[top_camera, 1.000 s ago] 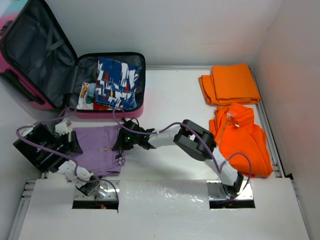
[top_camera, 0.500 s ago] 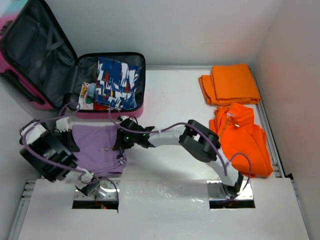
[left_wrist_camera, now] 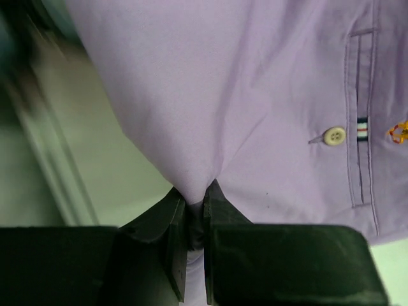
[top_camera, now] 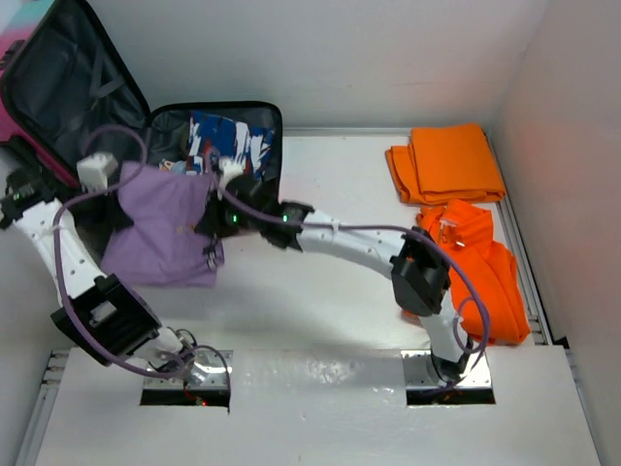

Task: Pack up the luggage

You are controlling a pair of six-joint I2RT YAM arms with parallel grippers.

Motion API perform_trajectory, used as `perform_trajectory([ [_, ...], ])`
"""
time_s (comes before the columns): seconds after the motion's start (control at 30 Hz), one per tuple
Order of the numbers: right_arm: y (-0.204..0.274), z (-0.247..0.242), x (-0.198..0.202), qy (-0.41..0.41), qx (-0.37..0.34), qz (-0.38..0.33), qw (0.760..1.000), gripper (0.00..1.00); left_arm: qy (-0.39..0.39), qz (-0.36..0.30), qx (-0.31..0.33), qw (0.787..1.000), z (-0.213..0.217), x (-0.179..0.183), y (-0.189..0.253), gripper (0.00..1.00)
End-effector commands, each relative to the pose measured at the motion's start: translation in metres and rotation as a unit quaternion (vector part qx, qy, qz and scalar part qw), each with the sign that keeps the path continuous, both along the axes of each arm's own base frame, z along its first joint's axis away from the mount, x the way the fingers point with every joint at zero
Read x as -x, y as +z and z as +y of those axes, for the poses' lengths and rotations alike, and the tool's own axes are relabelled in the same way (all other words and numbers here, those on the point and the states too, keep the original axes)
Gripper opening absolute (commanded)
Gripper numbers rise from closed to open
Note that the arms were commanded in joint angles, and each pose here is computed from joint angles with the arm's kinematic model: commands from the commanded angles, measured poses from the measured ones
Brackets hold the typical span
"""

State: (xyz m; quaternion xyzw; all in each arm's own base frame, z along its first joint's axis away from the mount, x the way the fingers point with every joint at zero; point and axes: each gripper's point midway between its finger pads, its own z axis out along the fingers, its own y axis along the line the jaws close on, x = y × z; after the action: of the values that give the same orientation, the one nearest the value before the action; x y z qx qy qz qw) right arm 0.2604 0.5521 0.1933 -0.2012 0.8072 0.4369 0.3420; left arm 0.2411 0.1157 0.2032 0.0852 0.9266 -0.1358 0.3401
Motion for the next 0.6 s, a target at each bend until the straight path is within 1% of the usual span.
perform_trajectory([
  [0.0, 0.044, -0.008, -0.077, -0.043, -0.027, -0.050, 0.997, 0.00, 0.037, -0.140, -0.004, 0.989, 0.004, -0.084, 0.080, 0.00],
  [0.03, 0.051, -0.010, -0.095, -0.056, -0.033, -0.054, 0.996, 0.00, 0.050, -0.153, -0.007, 0.987, 0.008, -0.099, 0.089, 0.00],
  [0.07, 0.082, -0.018, -0.126, -0.080, -0.057, -0.074, 0.992, 0.00, 0.049, -0.179, -0.018, 0.983, 0.003, -0.118, 0.111, 0.00],
  [0.1, 0.086, -0.023, -0.145, -0.098, -0.060, -0.082, 0.990, 0.00, 0.069, -0.189, -0.022, 0.979, 0.007, -0.136, 0.120, 0.00],
  [0.13, 0.074, -0.024, -0.164, -0.113, -0.053, -0.085, 0.988, 0.00, 0.073, -0.176, -0.013, 0.982, 0.010, -0.154, 0.110, 0.00],
  [0.17, 0.088, -0.038, -0.190, -0.137, -0.067, -0.104, 0.983, 0.00, 0.060, -0.195, -0.017, 0.979, -0.001, -0.172, 0.128, 0.00],
  [0.2, 0.087, -0.046, -0.206, -0.158, -0.071, -0.112, 0.979, 0.00, 0.073, -0.183, -0.004, 0.980, 0.001, -0.194, 0.117, 0.00],
  [0.23, 0.096, -0.053, -0.223, -0.178, -0.098, -0.132, 0.970, 0.00, 0.073, -0.186, 0.002, 0.980, -0.001, -0.206, 0.116, 0.00],
  [0.27, 0.087, -0.071, -0.246, -0.208, -0.105, -0.128, 0.964, 0.00, 0.067, -0.198, 0.001, 0.978, -0.012, -0.221, 0.125, 0.00],
  [0.3, 0.088, -0.079, -0.259, -0.223, -0.118, -0.135, 0.958, 0.00, 0.081, -0.206, 0.000, 0.975, -0.011, -0.235, 0.125, 0.00],
  [0.33, 0.072, -0.090, -0.283, -0.247, -0.118, -0.138, 0.952, 0.00, 0.082, -0.198, 0.005, 0.977, -0.012, -0.251, 0.112, 0.00],
  [0.37, 0.088, -0.093, -0.295, -0.258, -0.136, -0.148, 0.945, 0.00, 0.081, -0.218, 0.006, 0.973, -0.021, -0.267, 0.119, 0.00],
  [0.4, 0.083, -0.096, -0.306, -0.267, -0.138, -0.149, 0.942, 0.00, 0.081, -0.212, 0.012, 0.974, -0.023, -0.280, 0.106, 0.00],
  [0.43, 0.062, -0.101, -0.322, -0.282, -0.138, -0.139, 0.939, 0.00, 0.081, -0.213, 0.016, 0.974, -0.026, -0.288, 0.102, 0.00],
  [0.47, 0.063, -0.106, -0.330, -0.292, -0.148, -0.135, 0.935, 0.00, 0.078, -0.218, 0.021, 0.973, -0.033, -0.297, 0.101, 0.00],
  [0.5, 0.054, -0.108, -0.334, -0.299, -0.148, -0.126, 0.934, 0.00, 0.087, -0.203, 0.018, 0.975, -0.029, -0.308, 0.082, 0.00],
  [0.57, 0.032, -0.117, -0.341, -0.313, -0.140, -0.111, 0.933, 0.00, 0.107, -0.196, 0.008, 0.975, -0.020, -0.318, 0.071, 0.00],
])
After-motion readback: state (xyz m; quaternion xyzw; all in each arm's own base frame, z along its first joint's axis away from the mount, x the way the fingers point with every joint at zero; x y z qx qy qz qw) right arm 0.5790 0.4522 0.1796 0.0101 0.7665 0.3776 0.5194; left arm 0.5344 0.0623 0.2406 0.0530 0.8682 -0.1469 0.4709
